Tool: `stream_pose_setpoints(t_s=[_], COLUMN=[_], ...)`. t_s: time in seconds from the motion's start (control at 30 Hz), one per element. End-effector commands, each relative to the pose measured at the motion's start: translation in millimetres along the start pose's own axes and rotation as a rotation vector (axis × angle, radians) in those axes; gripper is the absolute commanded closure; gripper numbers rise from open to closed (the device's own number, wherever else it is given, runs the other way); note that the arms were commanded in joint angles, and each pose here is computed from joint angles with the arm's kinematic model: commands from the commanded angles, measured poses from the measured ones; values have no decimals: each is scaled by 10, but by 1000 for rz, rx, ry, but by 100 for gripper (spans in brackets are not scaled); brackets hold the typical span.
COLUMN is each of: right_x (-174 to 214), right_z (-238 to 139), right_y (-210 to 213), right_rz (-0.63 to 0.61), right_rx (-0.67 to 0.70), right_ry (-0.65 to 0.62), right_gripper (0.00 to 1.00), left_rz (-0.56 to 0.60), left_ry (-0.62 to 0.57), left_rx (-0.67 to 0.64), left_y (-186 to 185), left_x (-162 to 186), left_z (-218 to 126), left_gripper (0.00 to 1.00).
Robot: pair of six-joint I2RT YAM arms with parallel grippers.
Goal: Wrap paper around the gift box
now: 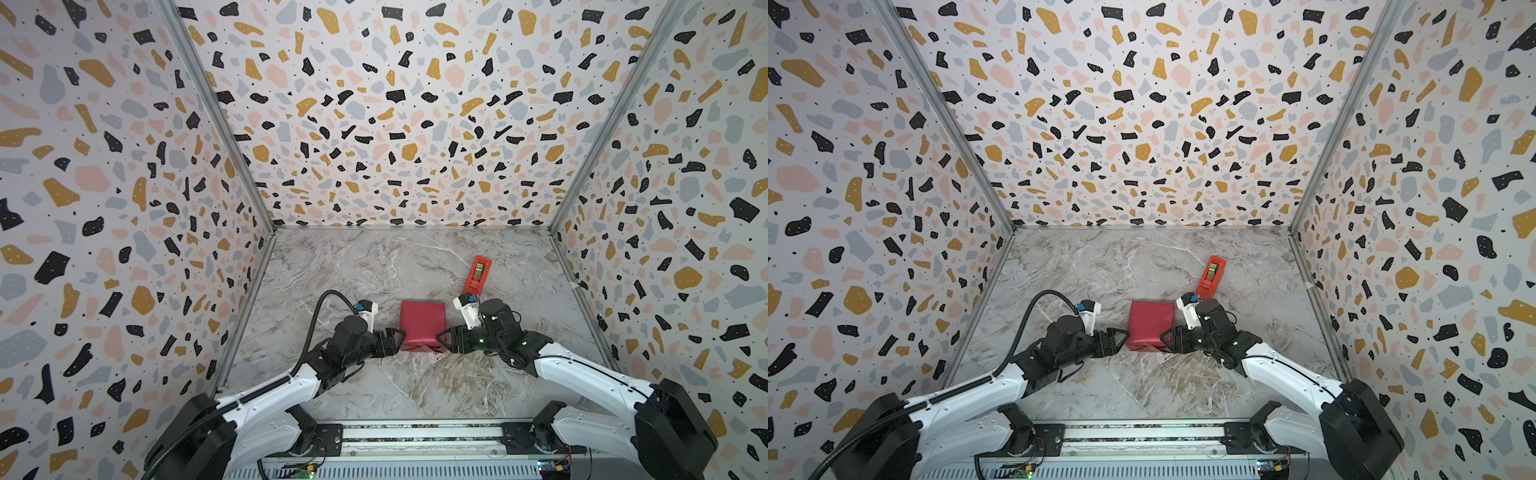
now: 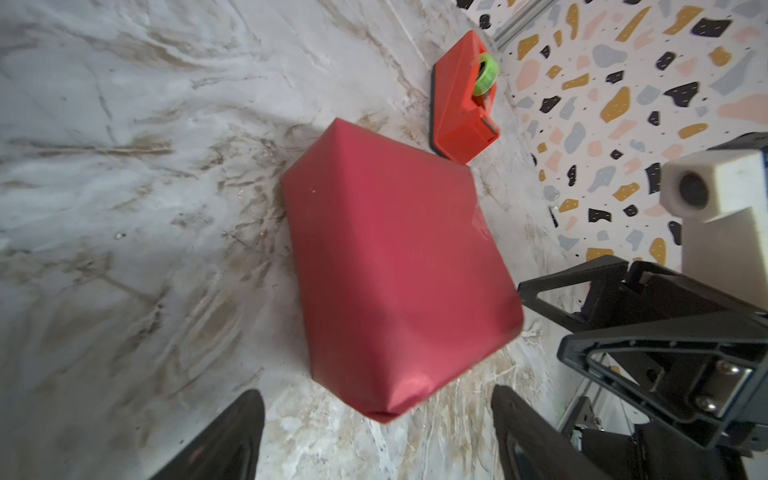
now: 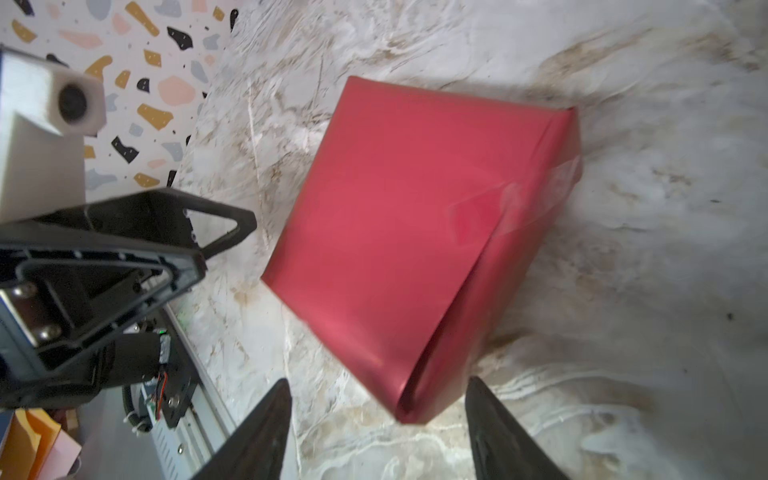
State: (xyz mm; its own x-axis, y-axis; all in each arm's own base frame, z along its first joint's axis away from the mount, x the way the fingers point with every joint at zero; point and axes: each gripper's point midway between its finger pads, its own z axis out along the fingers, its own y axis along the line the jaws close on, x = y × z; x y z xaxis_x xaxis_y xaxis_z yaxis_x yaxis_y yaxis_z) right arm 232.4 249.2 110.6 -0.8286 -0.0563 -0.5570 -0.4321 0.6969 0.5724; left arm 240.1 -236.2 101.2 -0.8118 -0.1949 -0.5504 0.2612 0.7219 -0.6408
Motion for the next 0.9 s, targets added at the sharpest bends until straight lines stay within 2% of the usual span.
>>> stream_pose_setpoints(t_s=[0.0, 0.17, 0.3, 0.47, 0.6, 0.73, 0.8, 0.87], right_x=[-185, -422, -657, -867, -975, -1077, -1087, -1049], right_z=[144, 304, 313, 83, -319, -838, -1079, -1270], right_y=[81, 15, -126, -466, -859, -1285, -1491, -1693], right_rz=[32, 60, 79, 72, -13, -90, -101, -98], right_rx=[-79, -107, -107, -21, 259, 624, 782, 909], right_ry=[-28, -53, -89, -145, -222, -332, -395, -450], right_gripper=[32, 34, 34, 24, 13, 5, 3, 1], left_rz=[16, -18, -1, 1, 104, 208, 232, 249], left_ry=[-48, -60, -79, -164, -303, -534, -655, -753], left_rx=[112, 158, 113, 45, -106, -356, -494, -602], left_y=[-327, -452, -385, -155, 72, 343, 494, 622], left_x=[-273, -417, -603, -911, -1227, -1589, -1716, -1785], left_z=[191, 426, 601, 534, 147, -513, -871, -1174], left_gripper=[15, 16, 16, 15, 11, 6, 0, 0])
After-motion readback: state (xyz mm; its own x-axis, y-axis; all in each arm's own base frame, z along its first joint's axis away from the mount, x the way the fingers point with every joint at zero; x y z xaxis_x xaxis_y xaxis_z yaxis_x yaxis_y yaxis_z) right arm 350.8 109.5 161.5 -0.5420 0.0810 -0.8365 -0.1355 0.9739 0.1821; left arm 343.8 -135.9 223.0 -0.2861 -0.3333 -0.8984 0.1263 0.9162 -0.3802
